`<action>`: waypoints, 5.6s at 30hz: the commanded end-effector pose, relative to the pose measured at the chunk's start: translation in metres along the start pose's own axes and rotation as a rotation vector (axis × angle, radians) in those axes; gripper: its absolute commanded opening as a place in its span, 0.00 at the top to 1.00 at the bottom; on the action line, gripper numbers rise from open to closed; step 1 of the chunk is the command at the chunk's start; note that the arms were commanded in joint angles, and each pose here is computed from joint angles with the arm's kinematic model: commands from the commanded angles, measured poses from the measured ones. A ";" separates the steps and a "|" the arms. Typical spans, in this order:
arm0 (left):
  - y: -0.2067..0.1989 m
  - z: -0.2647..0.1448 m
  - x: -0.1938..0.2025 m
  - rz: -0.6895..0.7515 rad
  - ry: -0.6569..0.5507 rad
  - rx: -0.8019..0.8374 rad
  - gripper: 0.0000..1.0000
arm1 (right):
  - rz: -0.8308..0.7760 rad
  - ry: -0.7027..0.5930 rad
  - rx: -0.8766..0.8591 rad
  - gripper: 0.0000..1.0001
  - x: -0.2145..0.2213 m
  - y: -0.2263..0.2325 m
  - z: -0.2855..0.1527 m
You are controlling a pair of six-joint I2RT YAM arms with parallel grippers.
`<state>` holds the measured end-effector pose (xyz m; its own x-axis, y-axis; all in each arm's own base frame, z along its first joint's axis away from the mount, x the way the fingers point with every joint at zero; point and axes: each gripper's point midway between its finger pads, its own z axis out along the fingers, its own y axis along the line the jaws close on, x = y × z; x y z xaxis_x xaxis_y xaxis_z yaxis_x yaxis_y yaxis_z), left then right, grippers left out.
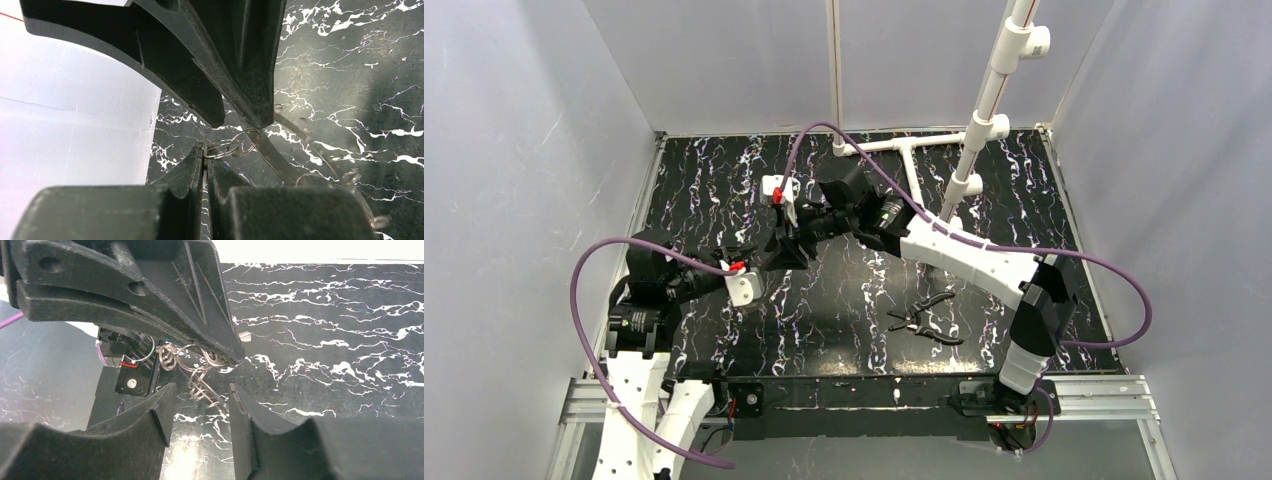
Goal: Remove the keys from the keyring
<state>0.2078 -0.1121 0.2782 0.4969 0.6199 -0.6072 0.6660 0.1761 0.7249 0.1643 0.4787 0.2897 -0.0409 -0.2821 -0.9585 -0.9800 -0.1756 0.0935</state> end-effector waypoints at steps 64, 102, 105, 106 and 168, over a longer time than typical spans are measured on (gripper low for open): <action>-0.023 0.002 0.013 0.116 0.024 0.045 1.00 | -0.073 0.012 0.009 0.99 -0.008 0.006 -0.003; -0.001 -0.007 -0.004 0.268 0.009 -0.049 1.00 | 0.249 -0.001 0.141 0.99 0.020 -0.021 0.005; -0.001 -0.008 -0.003 0.273 0.019 -0.053 1.00 | 0.283 -0.019 0.186 0.99 0.020 -0.034 -0.001; -0.002 -0.008 -0.002 0.273 0.022 -0.053 1.00 | 0.289 -0.027 0.199 0.99 0.019 -0.038 -0.004; -0.040 0.005 0.004 0.113 -0.041 0.089 1.00 | 0.337 -0.231 -0.105 0.99 -0.012 -0.005 -0.032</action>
<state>0.1986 -0.1166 0.2590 0.5810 0.6224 -0.5244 0.6252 0.0713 0.7772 0.1674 0.4597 0.2700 -0.4343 -0.2353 -0.8695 -0.8614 -0.1738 0.4772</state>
